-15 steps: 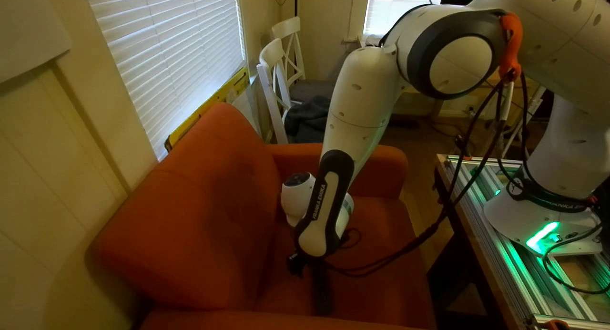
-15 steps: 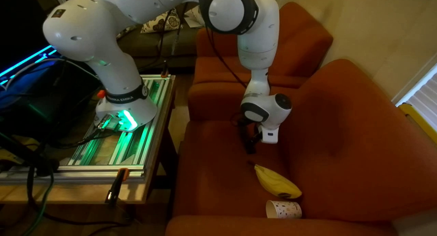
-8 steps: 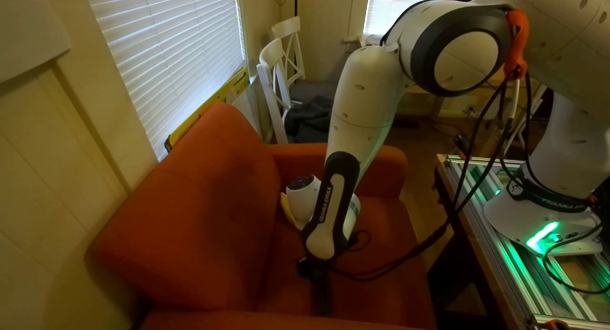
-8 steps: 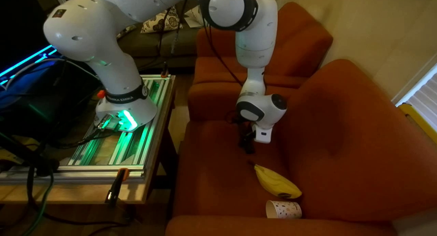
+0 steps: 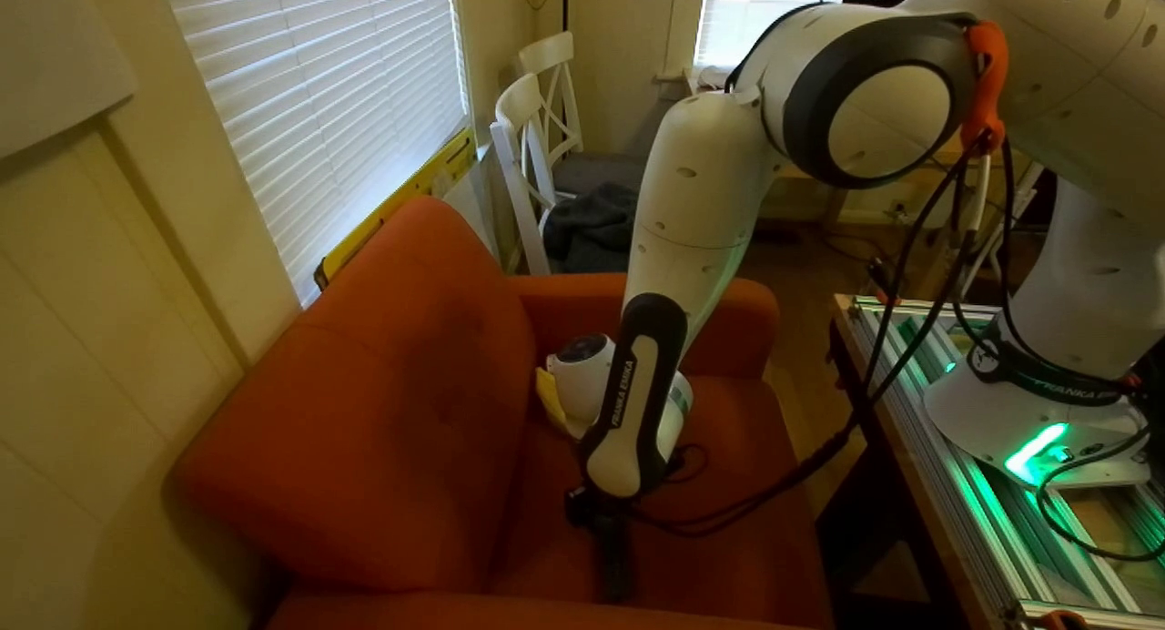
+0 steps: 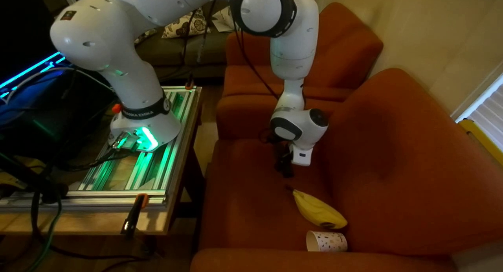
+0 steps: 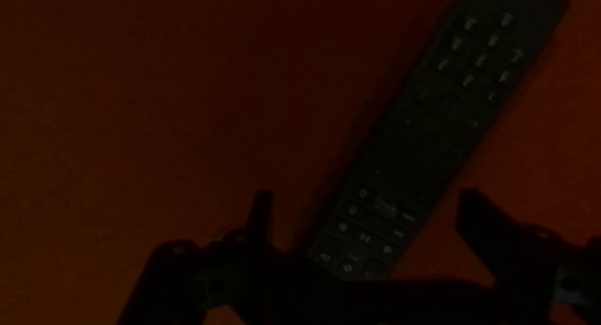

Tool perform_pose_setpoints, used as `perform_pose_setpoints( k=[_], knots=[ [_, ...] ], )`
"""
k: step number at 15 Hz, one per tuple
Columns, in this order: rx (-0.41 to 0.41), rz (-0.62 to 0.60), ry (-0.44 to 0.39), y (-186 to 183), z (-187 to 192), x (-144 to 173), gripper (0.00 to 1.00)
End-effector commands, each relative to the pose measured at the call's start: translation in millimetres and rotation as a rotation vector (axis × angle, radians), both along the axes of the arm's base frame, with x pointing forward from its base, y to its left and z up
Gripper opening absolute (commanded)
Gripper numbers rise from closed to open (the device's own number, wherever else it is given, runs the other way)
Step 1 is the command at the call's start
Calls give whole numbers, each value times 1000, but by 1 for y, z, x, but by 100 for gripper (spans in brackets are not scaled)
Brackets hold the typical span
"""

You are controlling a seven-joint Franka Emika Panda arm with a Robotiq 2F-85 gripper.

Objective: Put the remote on the arm rest

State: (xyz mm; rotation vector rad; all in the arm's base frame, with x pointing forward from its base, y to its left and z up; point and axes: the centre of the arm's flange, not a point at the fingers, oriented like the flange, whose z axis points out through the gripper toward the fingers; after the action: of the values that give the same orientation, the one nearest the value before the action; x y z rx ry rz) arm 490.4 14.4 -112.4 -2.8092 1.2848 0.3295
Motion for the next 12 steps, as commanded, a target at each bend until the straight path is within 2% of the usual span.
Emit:
perform_pose_setpoints(
  k=[1,7,8,9,12],
  knots=[
    [-17,-19,-42,0,-10,5,100],
    [0,-18,-27,-1,-23,9,100],
    [0,-18,-28,-1,-25,10,89],
    [-2,-15,-27,-2,-26,10,72],
    [-15,-14,-28,-2,-27,14,51]
  ],
)
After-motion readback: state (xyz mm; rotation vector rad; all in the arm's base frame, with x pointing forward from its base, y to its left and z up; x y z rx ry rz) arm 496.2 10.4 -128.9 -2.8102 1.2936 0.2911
